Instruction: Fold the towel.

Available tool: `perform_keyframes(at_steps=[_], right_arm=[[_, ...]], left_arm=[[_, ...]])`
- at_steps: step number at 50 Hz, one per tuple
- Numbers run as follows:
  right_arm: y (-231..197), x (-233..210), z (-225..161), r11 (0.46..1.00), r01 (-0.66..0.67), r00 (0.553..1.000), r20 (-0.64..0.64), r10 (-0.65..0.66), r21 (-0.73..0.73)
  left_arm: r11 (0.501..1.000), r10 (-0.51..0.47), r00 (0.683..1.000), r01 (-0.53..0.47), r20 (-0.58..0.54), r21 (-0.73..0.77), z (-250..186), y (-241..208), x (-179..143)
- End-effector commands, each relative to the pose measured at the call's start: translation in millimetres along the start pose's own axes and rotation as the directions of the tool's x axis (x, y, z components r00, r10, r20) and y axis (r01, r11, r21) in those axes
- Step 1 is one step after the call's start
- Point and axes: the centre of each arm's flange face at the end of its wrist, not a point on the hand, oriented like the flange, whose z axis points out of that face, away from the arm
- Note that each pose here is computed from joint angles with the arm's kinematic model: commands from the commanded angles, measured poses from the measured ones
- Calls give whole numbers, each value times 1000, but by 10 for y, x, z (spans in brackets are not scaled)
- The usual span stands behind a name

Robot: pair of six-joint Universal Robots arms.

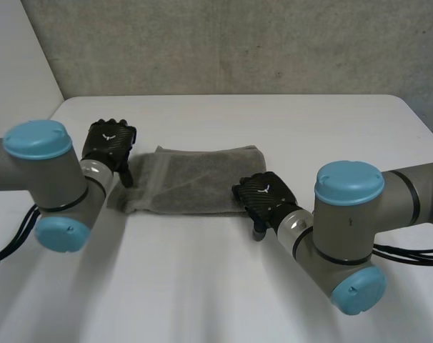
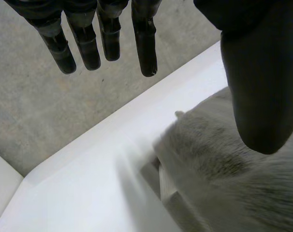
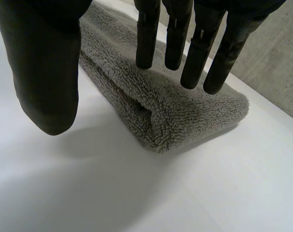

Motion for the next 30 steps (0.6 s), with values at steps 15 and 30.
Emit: perform_keyframes(at_steps=[15, 30], right_arm=[[13, 56, 92, 999, 8, 999, -46, -7, 33], [39, 43, 212, 999, -5, 999, -50, 7, 45]], left_arm=[[991, 100, 971, -116, -219, -62, -444, 306, 115], [972, 233, 958, -234, -169, 9, -279, 334, 21]])
